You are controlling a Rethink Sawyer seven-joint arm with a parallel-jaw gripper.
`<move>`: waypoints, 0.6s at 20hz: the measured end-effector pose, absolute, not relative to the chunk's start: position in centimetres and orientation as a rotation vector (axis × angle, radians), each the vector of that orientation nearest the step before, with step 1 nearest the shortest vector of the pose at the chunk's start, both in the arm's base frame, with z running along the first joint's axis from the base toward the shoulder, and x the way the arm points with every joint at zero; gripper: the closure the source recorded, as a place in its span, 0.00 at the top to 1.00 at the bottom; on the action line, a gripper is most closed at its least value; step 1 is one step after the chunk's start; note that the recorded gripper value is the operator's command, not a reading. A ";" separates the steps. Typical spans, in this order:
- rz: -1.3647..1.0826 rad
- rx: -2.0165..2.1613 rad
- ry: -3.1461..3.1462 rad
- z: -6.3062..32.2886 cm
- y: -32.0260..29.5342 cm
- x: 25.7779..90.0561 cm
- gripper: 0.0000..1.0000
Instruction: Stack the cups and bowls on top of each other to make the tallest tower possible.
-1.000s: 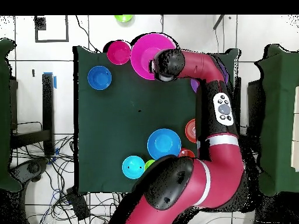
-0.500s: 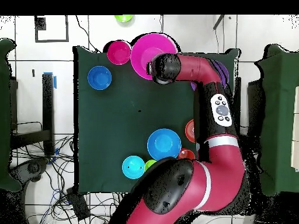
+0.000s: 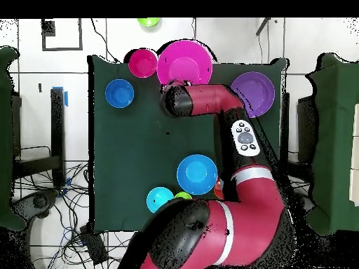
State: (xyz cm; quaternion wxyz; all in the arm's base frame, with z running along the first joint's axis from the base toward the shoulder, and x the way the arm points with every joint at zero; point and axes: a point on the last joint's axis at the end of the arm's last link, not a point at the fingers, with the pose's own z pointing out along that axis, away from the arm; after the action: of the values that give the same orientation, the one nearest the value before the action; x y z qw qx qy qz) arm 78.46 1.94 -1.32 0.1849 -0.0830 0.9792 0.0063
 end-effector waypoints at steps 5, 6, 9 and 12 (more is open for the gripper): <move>0.025 -0.234 2.708 -3.1 2.6 78.2 1.00; 0.029 -0.231 2.698 -3.7 2.6 78.1 1.00; 0.038 -0.222 2.671 -5.5 2.7 77.6 1.00; 0.050 -0.210 2.643 -7.1 2.9 77.2 1.00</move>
State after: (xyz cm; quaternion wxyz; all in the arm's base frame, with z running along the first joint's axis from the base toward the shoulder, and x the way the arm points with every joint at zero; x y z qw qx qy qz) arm 77.23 2.88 -7.13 0.2423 -0.0769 0.9670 0.0181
